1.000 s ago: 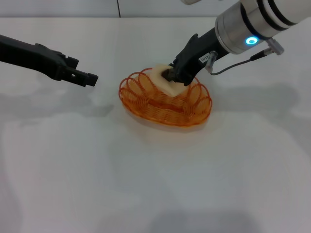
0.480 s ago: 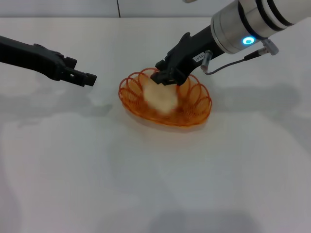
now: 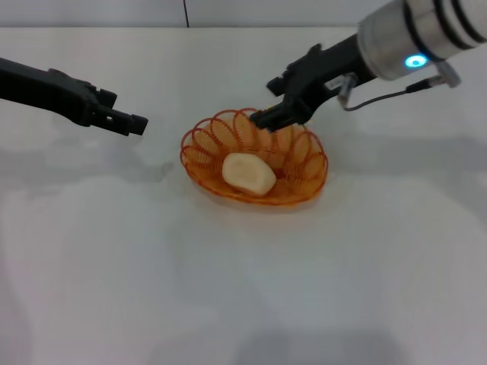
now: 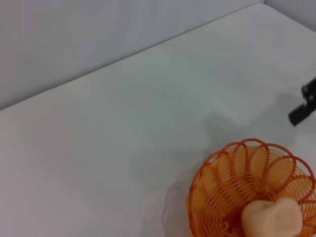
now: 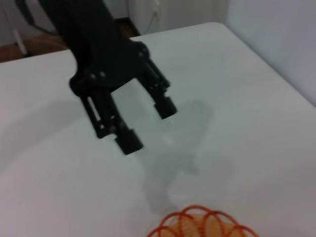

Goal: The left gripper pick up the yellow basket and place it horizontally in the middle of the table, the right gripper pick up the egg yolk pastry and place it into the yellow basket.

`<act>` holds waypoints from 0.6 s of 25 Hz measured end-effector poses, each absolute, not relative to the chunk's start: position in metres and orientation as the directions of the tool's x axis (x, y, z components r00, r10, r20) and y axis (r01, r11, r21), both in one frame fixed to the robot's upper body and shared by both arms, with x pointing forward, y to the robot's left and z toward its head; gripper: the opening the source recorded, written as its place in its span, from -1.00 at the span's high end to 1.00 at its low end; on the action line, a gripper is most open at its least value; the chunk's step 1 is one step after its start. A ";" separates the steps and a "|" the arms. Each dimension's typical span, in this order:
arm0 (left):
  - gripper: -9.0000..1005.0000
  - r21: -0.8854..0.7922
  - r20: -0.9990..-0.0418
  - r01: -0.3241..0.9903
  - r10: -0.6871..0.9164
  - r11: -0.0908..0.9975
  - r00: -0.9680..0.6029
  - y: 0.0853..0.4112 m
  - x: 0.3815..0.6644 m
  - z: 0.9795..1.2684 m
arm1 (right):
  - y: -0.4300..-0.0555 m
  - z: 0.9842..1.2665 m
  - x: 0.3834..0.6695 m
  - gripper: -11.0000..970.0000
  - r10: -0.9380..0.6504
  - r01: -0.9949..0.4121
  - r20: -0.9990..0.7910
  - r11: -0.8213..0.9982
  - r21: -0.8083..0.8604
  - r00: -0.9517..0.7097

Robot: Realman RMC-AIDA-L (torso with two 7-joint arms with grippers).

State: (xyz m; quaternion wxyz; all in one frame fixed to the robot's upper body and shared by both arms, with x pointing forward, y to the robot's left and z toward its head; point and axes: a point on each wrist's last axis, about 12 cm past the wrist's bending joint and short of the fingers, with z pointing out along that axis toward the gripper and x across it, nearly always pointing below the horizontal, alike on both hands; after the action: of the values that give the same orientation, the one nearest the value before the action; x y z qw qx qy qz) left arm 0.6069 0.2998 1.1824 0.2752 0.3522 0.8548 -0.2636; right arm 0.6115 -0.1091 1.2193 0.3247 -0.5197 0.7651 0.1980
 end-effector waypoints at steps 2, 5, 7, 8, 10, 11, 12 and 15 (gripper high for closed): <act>-0.77 -0.255 -0.657 0.747 0.457 0.614 -0.600 0.300 0.607 1.182 | -0.122 1.221 0.611 -0.10 -0.637 -0.909 -0.721 0.417 -0.025 -0.273; -0.77 -0.252 -0.659 0.747 0.456 0.616 -0.599 0.300 0.607 1.182 | -0.146 1.221 0.609 -0.17 -0.595 -0.881 -0.738 0.473 -0.001 -0.319; -0.77 -0.252 -0.658 0.746 0.456 0.617 -0.599 0.301 0.607 1.182 | -0.162 1.219 0.606 -0.22 -0.575 -0.864 -0.739 0.503 0.020 -0.352; -0.77 -0.251 -0.657 0.746 0.457 0.617 -0.599 0.301 0.607 1.182 | -0.170 1.218 0.604 -0.22 -0.570 -0.858 -0.737 0.513 0.027 -0.364; -0.77 -0.251 -0.654 0.741 0.455 0.623 -0.604 0.305 0.605 1.181 | -0.189 1.215 0.599 -0.22 -0.561 -0.847 -0.733 0.530 0.041 -0.386; -0.77 -0.250 -0.654 0.740 0.455 0.624 -0.604 0.306 0.604 1.180 | -0.198 1.214 0.596 -0.22 -0.554 -0.842 -0.733 0.537 0.047 -0.394; -0.77 -0.249 -0.653 0.738 0.454 0.627 -0.606 0.308 0.603 1.180 | -0.207 1.214 0.594 -0.21 -0.544 -0.836 -0.736 0.547 0.052 -0.402; -0.77 -0.241 -0.657 0.734 0.450 0.635 -0.605 0.313 0.600 1.180 | -0.231 1.210 0.587 -0.21 -0.492 -0.810 -0.760 0.581 0.077 -0.425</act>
State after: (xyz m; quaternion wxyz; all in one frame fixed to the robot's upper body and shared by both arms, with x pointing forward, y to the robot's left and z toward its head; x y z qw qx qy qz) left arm 0.5998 0.3126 1.1795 0.2808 0.3444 0.8595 -0.2526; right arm 0.5874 -0.2306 1.2102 0.3572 -0.4000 0.8142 0.2225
